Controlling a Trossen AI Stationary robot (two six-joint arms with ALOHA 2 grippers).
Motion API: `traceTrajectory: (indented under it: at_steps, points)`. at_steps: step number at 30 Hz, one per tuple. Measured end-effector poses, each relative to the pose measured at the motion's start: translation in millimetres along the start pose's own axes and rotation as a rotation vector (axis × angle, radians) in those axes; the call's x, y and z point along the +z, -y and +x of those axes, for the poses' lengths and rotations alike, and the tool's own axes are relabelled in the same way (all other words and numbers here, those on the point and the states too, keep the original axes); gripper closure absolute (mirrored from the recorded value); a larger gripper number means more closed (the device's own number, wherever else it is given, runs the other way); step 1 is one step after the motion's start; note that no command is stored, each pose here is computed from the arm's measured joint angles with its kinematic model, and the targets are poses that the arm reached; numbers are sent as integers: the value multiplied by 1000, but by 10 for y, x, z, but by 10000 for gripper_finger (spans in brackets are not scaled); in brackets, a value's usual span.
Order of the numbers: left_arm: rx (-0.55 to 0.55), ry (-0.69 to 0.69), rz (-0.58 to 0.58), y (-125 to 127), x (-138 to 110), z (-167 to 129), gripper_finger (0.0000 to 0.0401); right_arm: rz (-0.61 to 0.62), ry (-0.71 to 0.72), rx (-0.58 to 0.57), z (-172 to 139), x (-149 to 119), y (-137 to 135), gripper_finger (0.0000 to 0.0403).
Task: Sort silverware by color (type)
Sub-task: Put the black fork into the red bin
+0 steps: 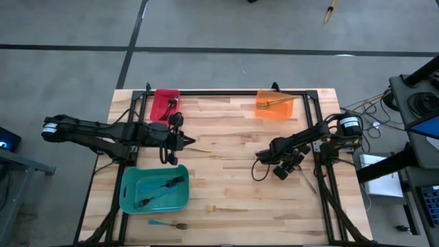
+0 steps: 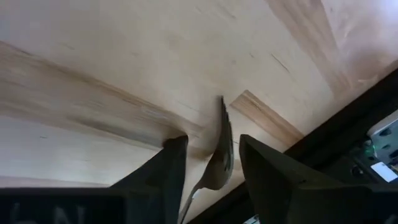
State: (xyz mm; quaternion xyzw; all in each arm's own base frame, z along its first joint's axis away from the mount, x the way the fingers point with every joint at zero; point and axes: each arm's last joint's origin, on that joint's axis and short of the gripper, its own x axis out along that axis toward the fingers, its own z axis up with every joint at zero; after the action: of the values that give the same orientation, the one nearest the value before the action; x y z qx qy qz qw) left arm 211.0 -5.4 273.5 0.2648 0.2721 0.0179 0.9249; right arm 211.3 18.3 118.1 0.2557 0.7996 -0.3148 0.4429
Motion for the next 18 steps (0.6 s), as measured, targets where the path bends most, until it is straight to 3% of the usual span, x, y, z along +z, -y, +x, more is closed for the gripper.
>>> traceTrajectory:
  at_steps: [7, 12, 18]
  points:
    - [3, 8, -33, -4, 7, 0, 401, -26, 34, 40, -63, 19, -40, 383]
    - [10, 22, -90, -11, 21, 0, 401, -57, 110, 78, -226, 25, -75, 393]
    - [26, 62, -181, -31, 59, -2, 401, -94, 351, 189, -708, 94, -138, 394]
